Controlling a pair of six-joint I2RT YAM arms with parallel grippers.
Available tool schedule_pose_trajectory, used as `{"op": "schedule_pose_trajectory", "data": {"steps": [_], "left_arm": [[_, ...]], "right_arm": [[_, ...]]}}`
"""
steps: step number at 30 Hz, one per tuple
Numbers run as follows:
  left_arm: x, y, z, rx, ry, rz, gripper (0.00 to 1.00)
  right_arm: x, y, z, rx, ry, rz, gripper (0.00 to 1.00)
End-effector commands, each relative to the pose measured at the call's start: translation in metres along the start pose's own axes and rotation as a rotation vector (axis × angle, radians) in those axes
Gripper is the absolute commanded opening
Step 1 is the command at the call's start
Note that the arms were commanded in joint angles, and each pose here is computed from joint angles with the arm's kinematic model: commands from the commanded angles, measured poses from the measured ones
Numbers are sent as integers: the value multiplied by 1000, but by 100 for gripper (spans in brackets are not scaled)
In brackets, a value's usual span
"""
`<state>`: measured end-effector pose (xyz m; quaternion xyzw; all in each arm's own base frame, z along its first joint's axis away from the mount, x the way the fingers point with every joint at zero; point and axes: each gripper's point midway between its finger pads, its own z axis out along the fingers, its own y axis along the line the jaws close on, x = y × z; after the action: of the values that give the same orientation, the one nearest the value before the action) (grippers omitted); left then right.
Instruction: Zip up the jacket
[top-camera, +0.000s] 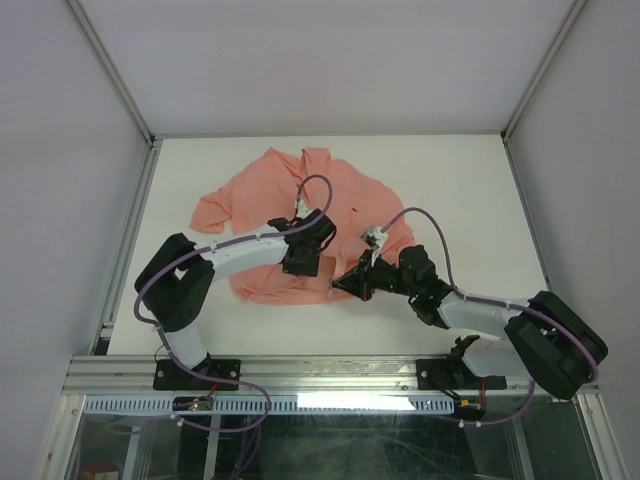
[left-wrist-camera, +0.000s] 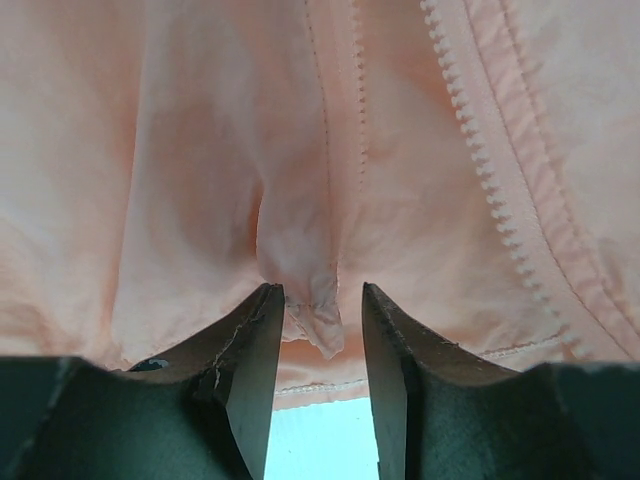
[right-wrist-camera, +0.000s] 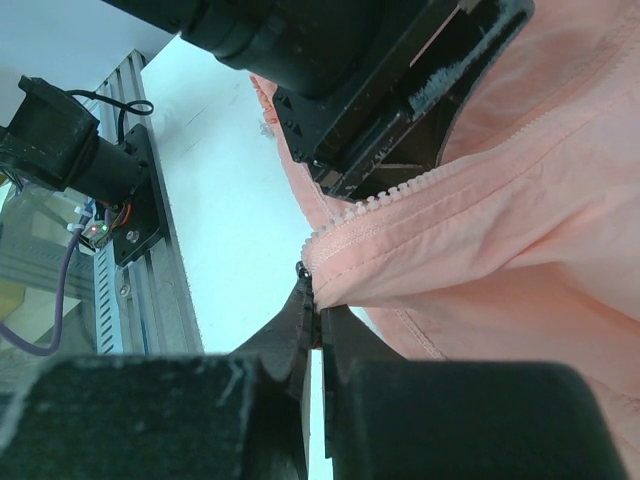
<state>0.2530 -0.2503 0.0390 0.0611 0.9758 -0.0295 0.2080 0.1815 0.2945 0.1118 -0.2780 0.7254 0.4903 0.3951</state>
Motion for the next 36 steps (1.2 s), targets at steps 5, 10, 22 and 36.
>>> {"op": "schedule_pose_trajectory", "data": {"steps": [5, 10, 22, 36], "left_arm": [[-4, 2, 5, -72, 5, 58, 39], [-5, 3, 7, -78, -3, 55, 27], [-24, -19, -34, 172, -125, -26, 5], [15, -16, -14, 219, 30, -2, 16]], "right_arm": [[-22, 5, -1, -9, -90, -39, 0], [-23, 5, 1, -11, -89, -37, 0], [-26, 3, 2, 5, -78, -43, 0], [-23, -3, 0, 48, -58, -43, 0]]}}
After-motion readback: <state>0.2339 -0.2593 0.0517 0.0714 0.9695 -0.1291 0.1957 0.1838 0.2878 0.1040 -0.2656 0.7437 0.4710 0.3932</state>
